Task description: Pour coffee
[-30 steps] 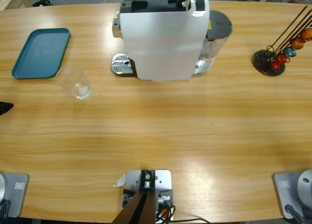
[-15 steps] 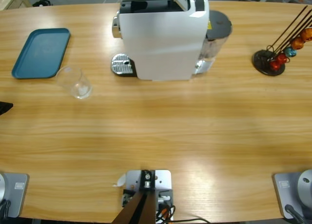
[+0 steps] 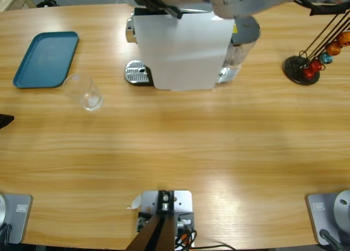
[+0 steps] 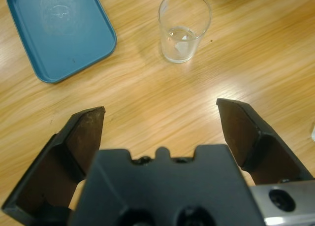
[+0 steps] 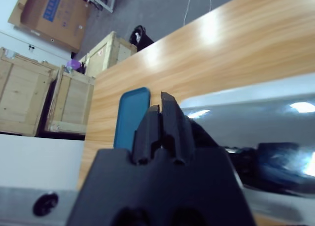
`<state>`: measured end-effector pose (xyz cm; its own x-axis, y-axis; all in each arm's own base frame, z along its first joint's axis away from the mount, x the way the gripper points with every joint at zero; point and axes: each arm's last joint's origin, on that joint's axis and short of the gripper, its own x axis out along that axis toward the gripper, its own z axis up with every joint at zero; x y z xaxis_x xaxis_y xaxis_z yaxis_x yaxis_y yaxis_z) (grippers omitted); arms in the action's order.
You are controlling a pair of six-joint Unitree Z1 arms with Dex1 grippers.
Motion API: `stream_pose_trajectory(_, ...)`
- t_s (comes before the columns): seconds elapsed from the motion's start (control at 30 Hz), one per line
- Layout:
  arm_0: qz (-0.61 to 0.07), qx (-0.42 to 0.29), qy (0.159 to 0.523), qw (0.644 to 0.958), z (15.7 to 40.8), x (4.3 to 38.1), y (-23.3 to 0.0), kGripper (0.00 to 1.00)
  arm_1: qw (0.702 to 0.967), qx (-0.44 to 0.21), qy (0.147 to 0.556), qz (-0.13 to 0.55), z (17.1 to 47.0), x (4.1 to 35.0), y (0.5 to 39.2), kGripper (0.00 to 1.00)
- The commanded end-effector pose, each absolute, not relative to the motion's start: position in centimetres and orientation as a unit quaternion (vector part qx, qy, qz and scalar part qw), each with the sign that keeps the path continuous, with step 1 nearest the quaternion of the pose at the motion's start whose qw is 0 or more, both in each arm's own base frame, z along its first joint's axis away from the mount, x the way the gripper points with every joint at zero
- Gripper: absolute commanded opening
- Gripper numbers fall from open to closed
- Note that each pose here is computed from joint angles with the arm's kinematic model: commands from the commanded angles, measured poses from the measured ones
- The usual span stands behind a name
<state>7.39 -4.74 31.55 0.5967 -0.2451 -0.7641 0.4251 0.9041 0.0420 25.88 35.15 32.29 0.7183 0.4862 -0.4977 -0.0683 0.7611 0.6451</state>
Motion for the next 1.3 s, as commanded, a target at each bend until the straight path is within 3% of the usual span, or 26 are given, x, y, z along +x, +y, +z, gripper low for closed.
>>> stream_pose_trajectory(0.03,-0.188,0.107,0.413,0.884,30.7,6.7,-4.2,0.987,0.844,0.193,0.496,0.07,17.8,25.5,35.4,0.0)
stream_pose_trajectory(0.17,-0.187,0.11,0.419,0.882,30.6,7.0,-4.4,0.99,0.844,0.181,0.502,0.056,17.8,25.4,34.7,0.0)
stream_pose_trajectory(0.23,-0.188,0.109,0.417,0.882,30.6,7.0,-4.4,0.991,0.869,0.153,0.453,0.129,21.4,25.3,34.5,0.0)
stream_pose_trajectory(0.27,-0.188,0.107,0.414,0.884,30.7,7.0,-4.4,0.991,0.881,0.121,0.416,0.192,24.3,24.9,34.5,0.251)
stream_pose_trajectory(0.3,-0.19,0.103,0.405,0.888,30.9,7.0,-4.4,0.991,0.886,0.102,0.383,0.241,27.5,24.2,34.3,0.853)
stream_pose_trajectory(0.33,-0.192,0.098,0.394,0.893,31.1,7.1,-4.5,0.991,0.886,0.105,0.354,0.279,30.7,23.5,33.6,0.996)
stream_pose_trajectory(0.43,-0.194,0.078,0.356,0.911,31.8,8.0,-5.1,0.991,0.877,0.125,0.276,0.372,38.9,20.5,30.0,1.0)
stream_pose_trajectory(0.5,-0.191,0.069,0.339,0.919,31.8,9.0,-5.7,0.986,0.871,0.136,0.206,0.424,44.3,18.3,25.6,1.0)
stream_pose_trajectory(0.57,-0.189,0.072,0.34,0.918,31.4,10.2,-6.6,0.932,0.868,0.147,0.165,0.444,47.5,15.9,21.1,1.0)
stream_pose_trajectory(0.6,-0.185,0.076,0.347,0.916,31.2,10.8,-6.9,0.929,0.869,0.141,0.163,0.445,47.8,14.7,19.1,1.0)
stream_pose_trajectory(0.67,-0.179,0.09,0.365,0.909,30.4,11.9,-7.6,0.986,0.872,0.126,0.187,0.434,45.9,12.7,15.9,1.0)
stream_pose_trajectory(0.8,-0.181,0.089,0.374,0.905,28.3,13.5,-8.8,0.987,0.873,0.118,0.231,0.413,40.4,9.2,11.4,1.0)
stream_pose_trajectory(0.9,-0.21,0.085,0.401,0.888,26.3,14.6,-10.2,0.987,0.872,0.123,0.253,0.401,37.6,7.2,9.1,1.0)
stream_pose_trajectory(1.0,-0.227,0.096,0.425,0.871,24.5,14.8,-11.1,0.996,0.873,0.131,0.261,0.391,36.3,6.5,8.0,1.0)
stream_pose_trajectory(1.3,-0.228,0.112,0.447,0.858,21.3,17.2,-13.4,0.988,0.873,0.133,0.282,0.375,35.4,7.0,8.5,1.0)
